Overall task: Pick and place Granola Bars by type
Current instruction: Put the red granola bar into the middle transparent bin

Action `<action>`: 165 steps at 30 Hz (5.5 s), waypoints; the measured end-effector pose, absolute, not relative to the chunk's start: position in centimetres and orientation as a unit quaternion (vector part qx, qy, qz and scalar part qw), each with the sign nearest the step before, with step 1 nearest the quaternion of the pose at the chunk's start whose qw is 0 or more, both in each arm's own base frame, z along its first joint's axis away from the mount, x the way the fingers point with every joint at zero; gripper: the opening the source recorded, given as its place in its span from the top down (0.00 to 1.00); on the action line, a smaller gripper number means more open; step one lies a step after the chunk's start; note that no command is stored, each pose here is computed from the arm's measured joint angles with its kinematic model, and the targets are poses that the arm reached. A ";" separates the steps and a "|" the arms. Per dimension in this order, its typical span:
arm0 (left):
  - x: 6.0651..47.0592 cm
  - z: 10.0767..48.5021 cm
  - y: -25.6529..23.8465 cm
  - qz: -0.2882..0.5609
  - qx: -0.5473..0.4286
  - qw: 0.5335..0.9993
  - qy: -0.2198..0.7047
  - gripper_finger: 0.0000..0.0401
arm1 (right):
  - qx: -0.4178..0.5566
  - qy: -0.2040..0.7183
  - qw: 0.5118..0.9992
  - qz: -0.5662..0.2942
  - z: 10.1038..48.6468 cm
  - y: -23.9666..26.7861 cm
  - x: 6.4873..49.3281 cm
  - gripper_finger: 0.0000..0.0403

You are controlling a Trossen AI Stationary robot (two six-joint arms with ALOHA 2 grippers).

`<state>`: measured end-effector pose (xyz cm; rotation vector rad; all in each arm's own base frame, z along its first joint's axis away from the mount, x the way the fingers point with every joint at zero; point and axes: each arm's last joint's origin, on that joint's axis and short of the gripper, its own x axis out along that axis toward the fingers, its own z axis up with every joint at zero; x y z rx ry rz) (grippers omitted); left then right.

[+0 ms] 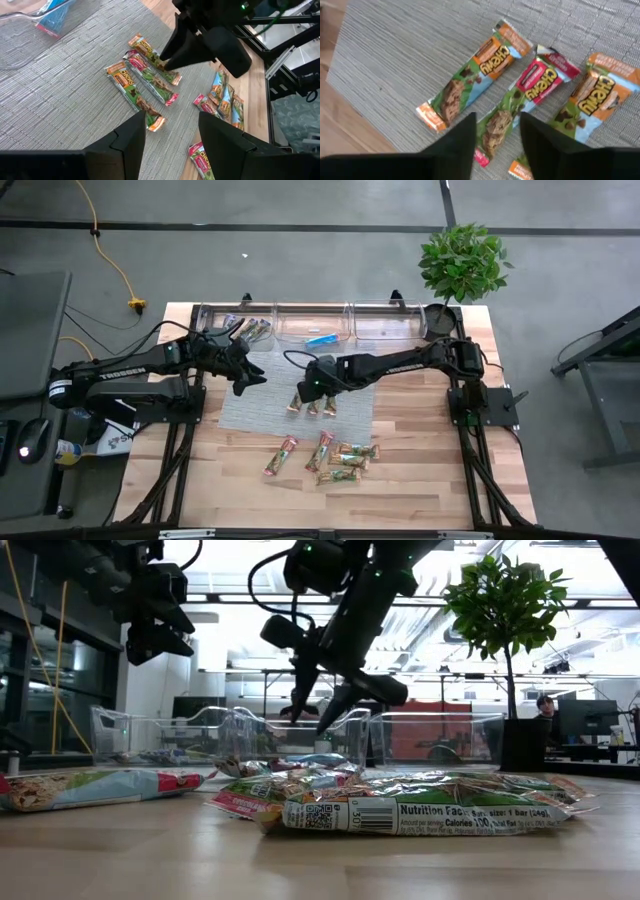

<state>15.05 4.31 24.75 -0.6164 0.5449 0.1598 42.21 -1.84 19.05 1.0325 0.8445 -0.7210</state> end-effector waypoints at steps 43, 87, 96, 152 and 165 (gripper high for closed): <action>15.0 24.7 4.3 0.076 -0.297 0.913 0.268 0.55 | 0.510 0.422 0.675 -0.326 12.9 -2.3 43.8 0.73; 15.0 24.8 4.3 0.077 -0.296 0.915 0.265 0.55 | 0.415 0.245 0.810 -0.333 24.2 -20.7 37.4 0.87; 15.0 24.8 4.3 0.078 -0.296 0.915 0.265 0.55 | 0.377 0.258 0.829 -0.324 24.2 -20.6 37.5 0.69; 15.1 24.7 4.4 0.085 -0.296 0.914 0.264 0.55 | 0.496 0.352 0.734 -0.302 20.5 14.8 39.0 0.57; 15.1 24.7 4.4 0.086 -0.299 0.912 0.266 0.55 | 0.538 0.365 0.699 -0.299 17.4 16.0 40.1 0.49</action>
